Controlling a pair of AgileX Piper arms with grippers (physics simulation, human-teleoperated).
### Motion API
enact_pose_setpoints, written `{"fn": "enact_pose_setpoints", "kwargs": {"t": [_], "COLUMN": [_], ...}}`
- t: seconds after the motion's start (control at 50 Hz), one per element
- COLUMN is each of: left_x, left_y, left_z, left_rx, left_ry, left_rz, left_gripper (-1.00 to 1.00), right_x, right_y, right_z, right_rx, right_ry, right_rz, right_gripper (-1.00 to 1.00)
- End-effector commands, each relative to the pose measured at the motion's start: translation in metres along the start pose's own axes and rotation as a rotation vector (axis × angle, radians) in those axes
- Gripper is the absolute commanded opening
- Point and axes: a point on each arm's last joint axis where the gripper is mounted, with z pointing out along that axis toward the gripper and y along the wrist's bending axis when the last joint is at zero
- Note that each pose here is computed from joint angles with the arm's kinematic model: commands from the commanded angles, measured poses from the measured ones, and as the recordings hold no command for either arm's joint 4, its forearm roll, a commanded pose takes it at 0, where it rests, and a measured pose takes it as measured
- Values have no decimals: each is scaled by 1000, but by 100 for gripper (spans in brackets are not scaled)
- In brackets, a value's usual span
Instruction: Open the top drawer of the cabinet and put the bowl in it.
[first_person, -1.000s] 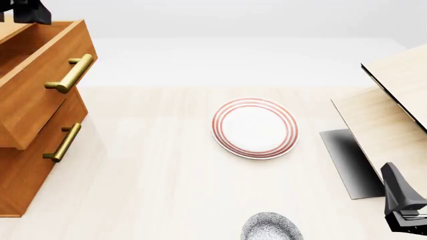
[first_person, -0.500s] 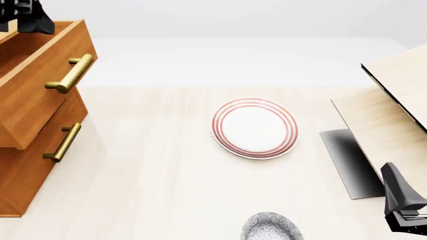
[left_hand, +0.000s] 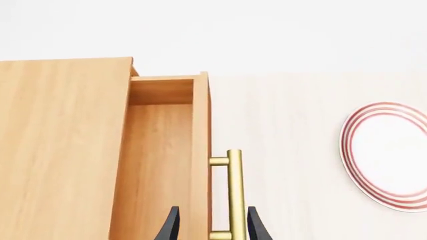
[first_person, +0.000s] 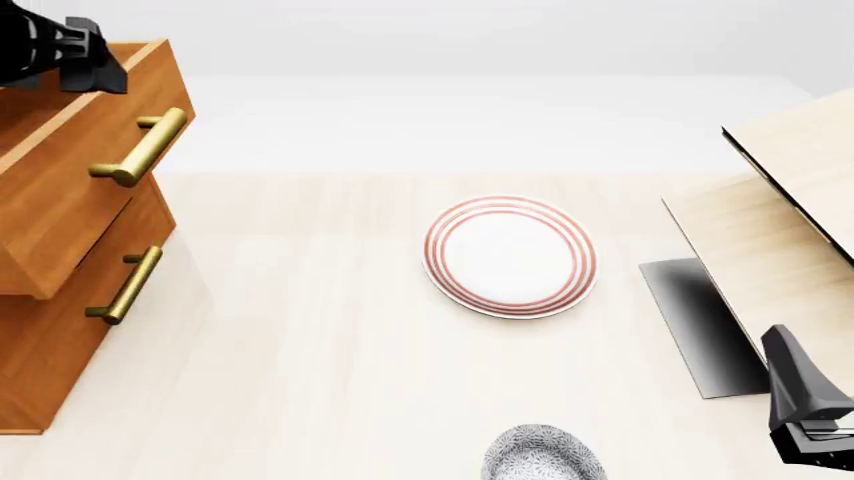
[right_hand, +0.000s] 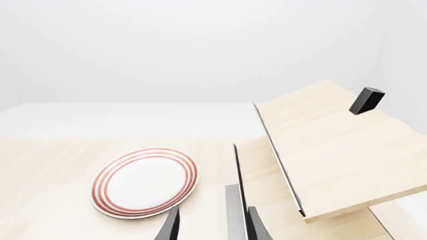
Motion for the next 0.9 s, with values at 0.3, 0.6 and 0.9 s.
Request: {"fn": "enact_pose_setpoints", "kwargs": {"t": [0.3,0.6,0.9], "left_x": [6,7,11], "left_y": [-4,-8,-7], "left_z": [20,30,36], "left_rx": [12,22,18], "left_ry": [20,31,41], "left_rz": [0,3,1], "left_gripper": [100,100,100], "right_x": [0,0,0], "right_y": [0,0,0], "right_z": [0,0,0], "right_rx": [0,0,0], "right_ry": [-1,-1,-1], "right_rz": [0,-1,-1], "right_gripper": [100,100,100]}}
